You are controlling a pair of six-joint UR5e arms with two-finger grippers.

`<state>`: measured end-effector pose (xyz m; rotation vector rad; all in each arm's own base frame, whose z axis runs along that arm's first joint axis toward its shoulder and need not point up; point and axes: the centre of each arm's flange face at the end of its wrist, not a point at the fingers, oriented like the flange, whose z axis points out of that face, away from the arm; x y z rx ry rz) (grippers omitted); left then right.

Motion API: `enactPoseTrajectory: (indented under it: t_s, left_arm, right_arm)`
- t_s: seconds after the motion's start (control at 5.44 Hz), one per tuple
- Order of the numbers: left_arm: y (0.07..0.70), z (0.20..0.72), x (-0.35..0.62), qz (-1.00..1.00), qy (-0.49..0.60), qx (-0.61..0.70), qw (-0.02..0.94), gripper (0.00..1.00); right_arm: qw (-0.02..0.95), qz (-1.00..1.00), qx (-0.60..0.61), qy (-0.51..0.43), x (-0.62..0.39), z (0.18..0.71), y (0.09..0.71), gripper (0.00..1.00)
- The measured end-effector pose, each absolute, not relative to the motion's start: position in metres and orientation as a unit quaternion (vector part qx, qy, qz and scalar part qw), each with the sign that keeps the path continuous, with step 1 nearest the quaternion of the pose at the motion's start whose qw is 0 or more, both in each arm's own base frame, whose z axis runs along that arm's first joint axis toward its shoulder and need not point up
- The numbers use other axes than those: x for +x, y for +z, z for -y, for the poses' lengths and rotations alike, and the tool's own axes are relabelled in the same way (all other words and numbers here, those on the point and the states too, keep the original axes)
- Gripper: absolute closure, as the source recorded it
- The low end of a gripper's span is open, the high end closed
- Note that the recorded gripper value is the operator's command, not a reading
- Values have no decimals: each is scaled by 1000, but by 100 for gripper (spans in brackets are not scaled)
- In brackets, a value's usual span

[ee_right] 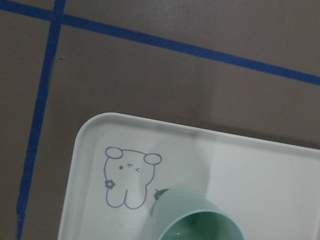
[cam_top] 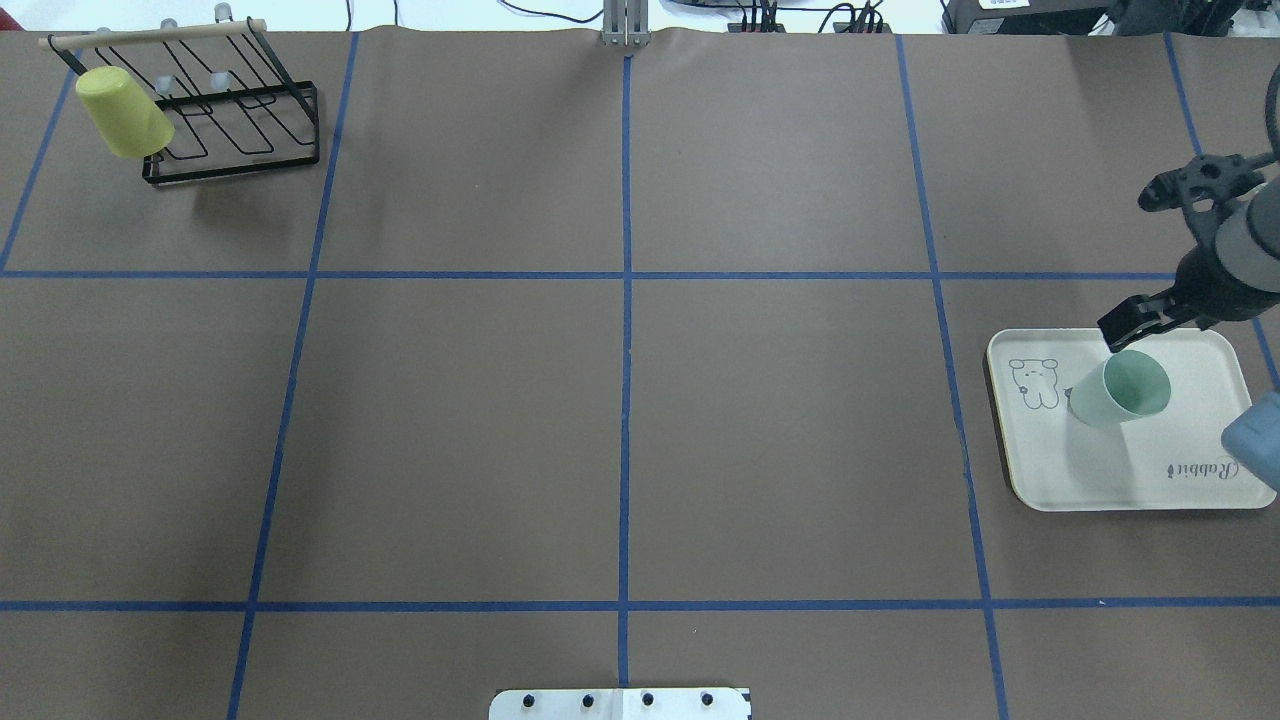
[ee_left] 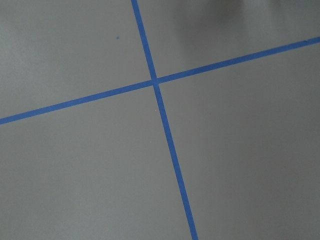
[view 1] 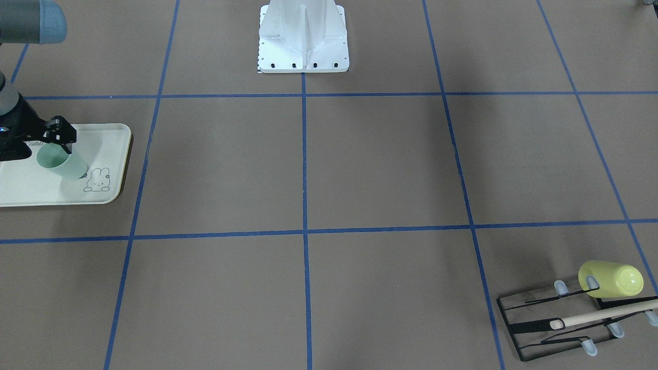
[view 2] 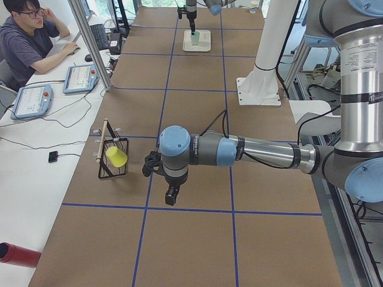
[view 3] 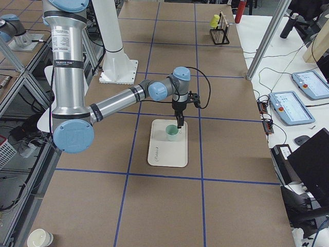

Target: Left arm grabs green cup and hands to right arm on tray

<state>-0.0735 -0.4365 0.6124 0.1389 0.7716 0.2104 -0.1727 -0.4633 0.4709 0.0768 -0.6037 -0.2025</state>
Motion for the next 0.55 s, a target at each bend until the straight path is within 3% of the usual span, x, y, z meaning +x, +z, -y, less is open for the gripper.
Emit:
enactPoseTrajectory:
  t_s: [0.55]
  left_arm:
    - [619, 418, -78, -375, 101, 76, 918, 0]
  right_arm:
    - [932, 331, 42, -141, -51, 485, 517, 0]
